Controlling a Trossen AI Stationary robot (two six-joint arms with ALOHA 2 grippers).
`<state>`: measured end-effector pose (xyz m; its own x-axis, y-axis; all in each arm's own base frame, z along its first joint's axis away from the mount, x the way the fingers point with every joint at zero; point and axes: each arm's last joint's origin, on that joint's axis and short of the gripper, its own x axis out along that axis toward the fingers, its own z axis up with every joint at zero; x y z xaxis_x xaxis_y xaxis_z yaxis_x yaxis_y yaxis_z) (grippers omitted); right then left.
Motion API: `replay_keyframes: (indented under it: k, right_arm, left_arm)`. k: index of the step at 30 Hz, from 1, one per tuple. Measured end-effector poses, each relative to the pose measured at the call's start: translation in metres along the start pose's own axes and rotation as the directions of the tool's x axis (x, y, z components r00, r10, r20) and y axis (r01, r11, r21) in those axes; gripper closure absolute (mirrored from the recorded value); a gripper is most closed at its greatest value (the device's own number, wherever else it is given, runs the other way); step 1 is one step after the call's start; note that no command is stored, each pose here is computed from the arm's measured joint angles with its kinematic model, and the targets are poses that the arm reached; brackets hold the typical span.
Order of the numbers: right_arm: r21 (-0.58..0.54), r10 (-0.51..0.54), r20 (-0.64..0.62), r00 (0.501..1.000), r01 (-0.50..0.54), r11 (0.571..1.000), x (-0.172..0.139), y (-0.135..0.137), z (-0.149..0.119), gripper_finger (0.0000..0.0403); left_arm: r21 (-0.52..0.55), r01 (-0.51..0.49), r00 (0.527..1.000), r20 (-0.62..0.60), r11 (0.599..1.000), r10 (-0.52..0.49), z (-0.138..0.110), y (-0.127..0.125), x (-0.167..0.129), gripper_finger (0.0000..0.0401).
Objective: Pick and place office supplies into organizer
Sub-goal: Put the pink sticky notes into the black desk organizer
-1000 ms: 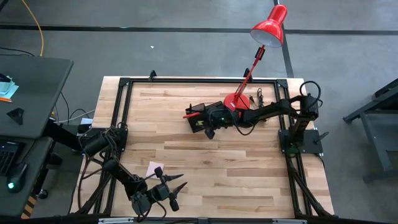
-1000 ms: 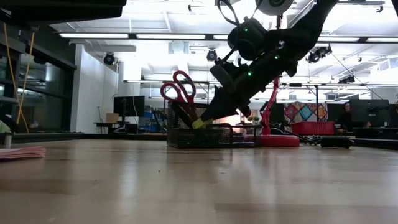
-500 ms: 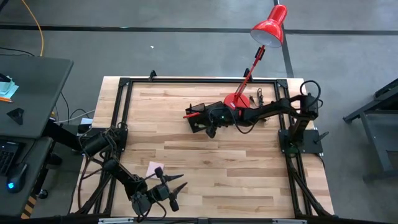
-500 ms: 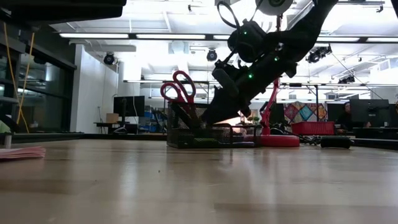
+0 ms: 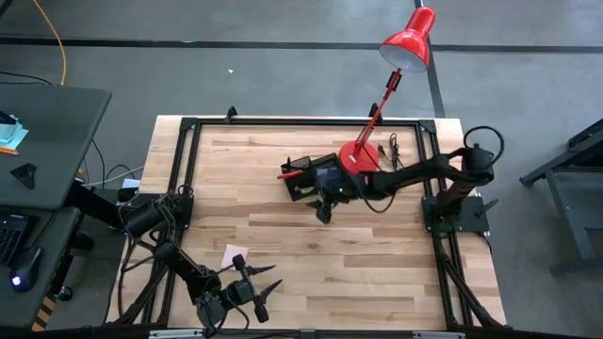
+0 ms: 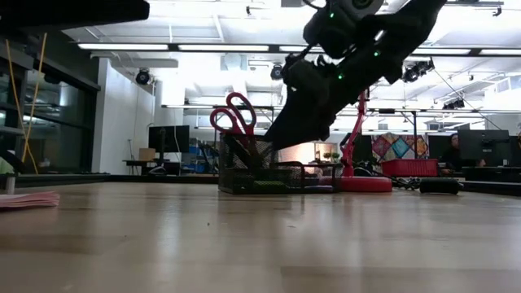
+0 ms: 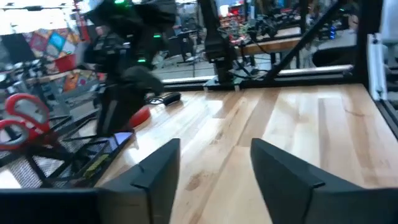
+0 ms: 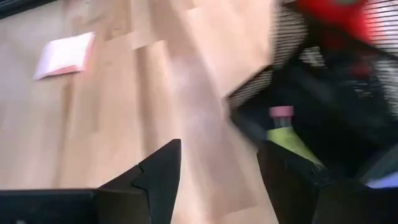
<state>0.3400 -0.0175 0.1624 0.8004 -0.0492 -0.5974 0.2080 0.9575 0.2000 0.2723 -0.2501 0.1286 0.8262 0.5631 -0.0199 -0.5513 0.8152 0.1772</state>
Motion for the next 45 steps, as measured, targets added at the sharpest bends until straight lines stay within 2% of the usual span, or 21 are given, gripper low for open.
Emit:
replay_keyframes:
  k: [3,6,11,13,15,19,24,28,32,34,40,42,44,45]
  right_arm:
    - [-0.02,0.029,-0.016,0.999,-0.029,0.999,-0.001,0.017,-0.006,0.0198]
    - [-0.038,0.045,-0.031,0.999,-0.046,0.998,-0.002,0.036,-0.014,0.0199]
    - [-0.106,0.031,-0.049,0.998,-0.036,0.994,-0.009,0.073,-0.038,0.0198]
    - [-0.145,0.005,-0.045,0.999,-0.011,0.989,-0.013,0.086,-0.049,0.0198]
    - [-0.182,-0.013,-0.052,0.999,0.003,0.983,-0.017,0.097,-0.057,0.0199]
    - [-0.245,0.024,-0.044,0.999,-0.034,0.969,-0.025,0.12,-0.068,0.0199]
    - [-0.346,0.174,0.088,0.981,-0.134,0.929,-0.034,0.148,-0.065,0.0199]
    - [-0.385,0.257,0.19,0.947,-0.169,0.907,-0.037,0.155,-0.054,0.0199]
    - [-0.406,0.224,0.194,0.955,-0.13,0.905,-0.034,0.15,-0.052,0.0199]
    - [-0.379,0.192,0.207,0.959,-0.102,0.92,-0.033,0.147,-0.051,0.0199]
    - [-0.324,0.073,0.205,0.976,-0.003,0.946,-0.03,0.139,-0.052,0.0198]
    - [-0.313,0.032,0.191,0.981,0.03,0.949,-0.029,0.136,-0.055,0.0199]
    - [-0.3,0.008,0.161,0.987,0.041,0.953,-0.029,0.134,-0.058,0.0199]
    - [-0.287,0.0,0.144,0.99,0.041,0.957,-0.029,0.133,-0.06,0.0198]
  left_arm:
    - [-0.006,-0.028,1.0,-0.001,1.0,0.028,0.0,0.001,-0.001,0.0173]
    - [-0.068,-0.135,0.991,-0.004,0.989,0.135,-0.001,0.003,-0.007,0.0115]
    - [-0.242,-0.115,0.993,-0.001,0.964,0.118,-0.004,0.003,-0.013,0.0025]
    - [-0.267,-0.099,0.995,0.0,0.958,0.103,-0.007,0.002,-0.016,0.0007]
    - [-0.262,-0.056,0.998,-0.002,0.964,0.057,-0.01,0.001,-0.018,0.0011]
    - [-0.254,0.013,1.0,0.001,0.967,-0.013,-0.011,-0.002,-0.031,0.0036]
    - [-0.145,0.166,0.986,0.004,0.975,-0.167,-0.005,-0.006,-0.052,0.0057]
    - [-0.104,0.215,0.977,0.018,0.971,-0.214,-0.005,-0.007,-0.078,0.0065]
    - [-0.101,0.253,0.968,0.026,0.962,-0.251,-0.005,-0.006,-0.095,0.0064]
    - [-0.105,0.258,0.966,0.028,0.96,-0.257,-0.005,-0.006,-0.098,0.0061]
    - [-0.021,0.299,0.954,0.024,0.954,-0.299,-0.006,-0.007,-0.099,0.0054]
    - [-0.019,0.243,0.97,0.03,0.97,-0.242,-0.005,-0.006,-0.099,0.0057]
    - [-0.055,0.122,0.992,0.041,0.991,-0.12,-0.003,-0.003,-0.1,0.0063]
    - [-0.032,0.122,0.992,0.041,0.992,-0.121,-0.003,-0.003,-0.1,0.0066]
